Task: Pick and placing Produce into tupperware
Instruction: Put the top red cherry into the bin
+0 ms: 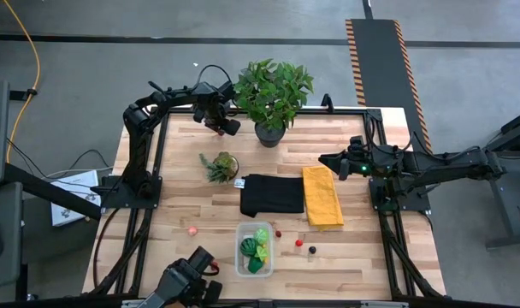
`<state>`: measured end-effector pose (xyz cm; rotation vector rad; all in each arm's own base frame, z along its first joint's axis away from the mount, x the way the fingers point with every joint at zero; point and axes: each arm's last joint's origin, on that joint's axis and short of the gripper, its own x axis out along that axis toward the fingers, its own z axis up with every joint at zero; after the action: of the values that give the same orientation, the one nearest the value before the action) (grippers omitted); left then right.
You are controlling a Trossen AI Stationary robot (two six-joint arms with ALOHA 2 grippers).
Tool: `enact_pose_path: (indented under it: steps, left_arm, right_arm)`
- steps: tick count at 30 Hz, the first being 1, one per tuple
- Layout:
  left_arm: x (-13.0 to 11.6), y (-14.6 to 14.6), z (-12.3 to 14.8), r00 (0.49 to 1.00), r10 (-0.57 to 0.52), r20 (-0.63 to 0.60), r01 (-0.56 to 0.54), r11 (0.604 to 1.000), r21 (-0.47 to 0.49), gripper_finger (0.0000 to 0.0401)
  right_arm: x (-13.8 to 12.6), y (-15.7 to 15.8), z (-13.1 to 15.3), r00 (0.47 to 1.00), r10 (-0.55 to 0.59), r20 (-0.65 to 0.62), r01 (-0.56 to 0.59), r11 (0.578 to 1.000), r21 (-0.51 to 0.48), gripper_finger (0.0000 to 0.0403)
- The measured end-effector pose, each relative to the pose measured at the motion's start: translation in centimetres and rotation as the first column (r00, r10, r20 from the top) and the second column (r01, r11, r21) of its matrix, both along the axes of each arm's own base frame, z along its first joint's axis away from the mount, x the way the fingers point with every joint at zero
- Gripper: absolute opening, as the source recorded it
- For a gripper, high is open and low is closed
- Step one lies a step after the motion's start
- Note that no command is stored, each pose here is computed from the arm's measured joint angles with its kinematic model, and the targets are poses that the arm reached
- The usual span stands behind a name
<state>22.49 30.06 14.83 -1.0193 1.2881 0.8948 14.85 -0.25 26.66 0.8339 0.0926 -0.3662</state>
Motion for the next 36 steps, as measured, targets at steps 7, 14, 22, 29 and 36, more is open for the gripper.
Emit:
enact_pose_path:
  steps: [7, 14, 22, 29, 36]
  left_arm:
    - [0.0, 0.0, 0.0, 1.000, 0.000, 0.003, 0.000, 1.000, -0.002, 0.0094]
    - [-0.1, -0.2, 0.0, 1.000, -0.020, 0.009, 0.020, 0.999, -0.027, 0.0089]
    - [-0.3, -0.5, 0.0, 0.999, -0.030, -0.012, 0.029, 0.998, -0.057, 0.0088]
    - [-0.5, -0.7, 0.1, 0.998, -0.049, -0.029, 0.046, 0.996, -0.082, 0.0088]
    - [0.1, 0.2, 2.6, 0.996, -0.081, -0.038, 0.079, 0.996, -0.049, 0.0088]
  right_arm:
    - [0.0, 0.0, 0.0, 1.000, 0.002, -0.003, -0.002, 1.000, -0.007, 0.0133]
    - [0.0, 0.0, 0.0, 1.000, 0.002, -0.002, -0.002, 1.000, -0.007, 0.0133]
    - [0.0, 0.0, 0.0, 1.000, 0.004, -0.005, -0.004, 1.000, -0.014, 0.0133]
    - [0.0, 0.0, 0.0, 1.000, 0.005, -0.006, -0.005, 1.000, -0.017, 0.0133]
    - [0.0, 0.0, 0.0, 1.000, 0.006, -0.008, -0.007, 1.000, -0.024, 0.0133]
